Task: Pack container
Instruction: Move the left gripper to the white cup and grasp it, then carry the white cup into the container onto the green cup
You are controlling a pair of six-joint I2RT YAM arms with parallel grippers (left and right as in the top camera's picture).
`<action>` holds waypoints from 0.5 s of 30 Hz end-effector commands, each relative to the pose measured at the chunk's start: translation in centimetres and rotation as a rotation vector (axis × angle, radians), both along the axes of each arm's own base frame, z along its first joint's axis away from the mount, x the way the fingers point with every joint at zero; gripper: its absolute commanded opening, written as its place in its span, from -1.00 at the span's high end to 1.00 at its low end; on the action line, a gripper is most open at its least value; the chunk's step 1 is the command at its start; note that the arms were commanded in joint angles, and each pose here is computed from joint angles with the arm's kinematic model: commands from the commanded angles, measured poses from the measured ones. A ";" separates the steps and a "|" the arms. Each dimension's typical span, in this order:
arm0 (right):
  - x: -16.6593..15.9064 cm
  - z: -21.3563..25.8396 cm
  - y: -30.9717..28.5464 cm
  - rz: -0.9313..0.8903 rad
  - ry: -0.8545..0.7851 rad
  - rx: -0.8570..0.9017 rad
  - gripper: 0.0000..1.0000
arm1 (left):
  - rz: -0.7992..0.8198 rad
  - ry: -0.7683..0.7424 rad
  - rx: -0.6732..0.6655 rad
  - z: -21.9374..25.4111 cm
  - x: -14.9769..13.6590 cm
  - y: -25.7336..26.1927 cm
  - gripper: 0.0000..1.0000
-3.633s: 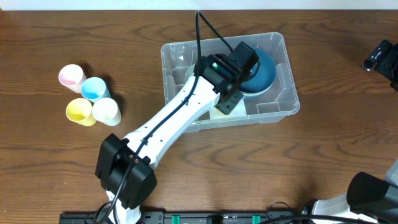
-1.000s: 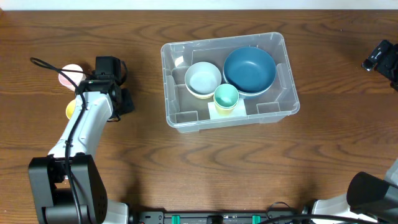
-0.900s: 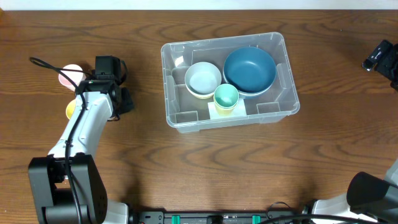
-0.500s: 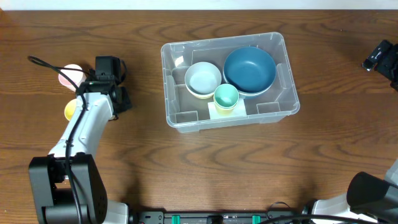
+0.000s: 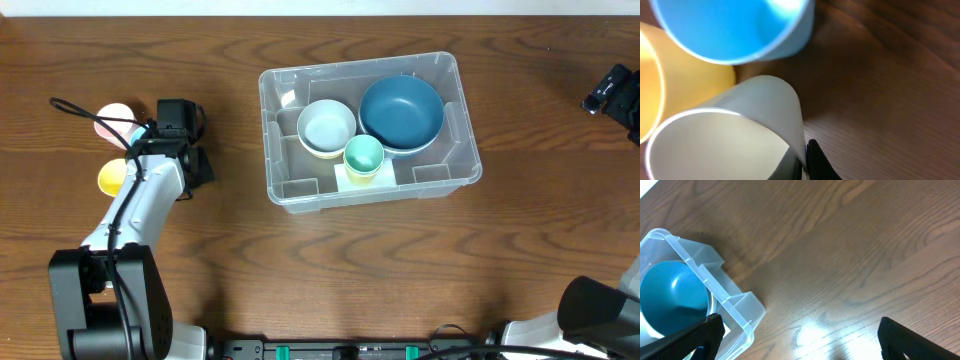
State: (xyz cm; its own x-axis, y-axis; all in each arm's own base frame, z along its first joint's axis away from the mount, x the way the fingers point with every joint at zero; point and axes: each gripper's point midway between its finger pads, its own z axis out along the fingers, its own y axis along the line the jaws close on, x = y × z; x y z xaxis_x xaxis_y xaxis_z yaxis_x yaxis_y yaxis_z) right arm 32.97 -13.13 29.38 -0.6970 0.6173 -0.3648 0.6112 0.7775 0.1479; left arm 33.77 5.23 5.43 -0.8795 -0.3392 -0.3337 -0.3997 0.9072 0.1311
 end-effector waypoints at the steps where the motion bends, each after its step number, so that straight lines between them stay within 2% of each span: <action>1: 0.0 0.1 0.1 0.009 -0.003 -0.001 -0.98 | -0.053 0.013 -0.145 -0.5 -0.2 -3.1 0.88; 5: 0.0 0.1 0.1 0.009 -0.003 -0.001 -0.99 | -0.149 0.013 -0.263 1.2 -0.5 -7.2 0.88; 10: 0.0 0.1 0.1 0.009 -0.004 -0.001 -0.99 | -0.305 -0.064 -0.265 7.1 -0.3 -11.3 0.88; 15: 0.0 0.1 0.1 0.009 -0.004 -0.001 -0.98 | -0.496 -0.237 -0.248 14.6 -0.3 -15.1 0.88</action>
State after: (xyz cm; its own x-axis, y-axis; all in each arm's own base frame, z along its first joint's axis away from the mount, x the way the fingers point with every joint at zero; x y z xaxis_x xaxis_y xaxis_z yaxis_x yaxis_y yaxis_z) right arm 32.98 -13.14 29.39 -0.6969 0.6173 -0.3652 0.6112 0.7776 0.1480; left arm 33.25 -8.06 14.83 -0.9241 -0.0780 -0.3741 -0.0316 0.9912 -0.1288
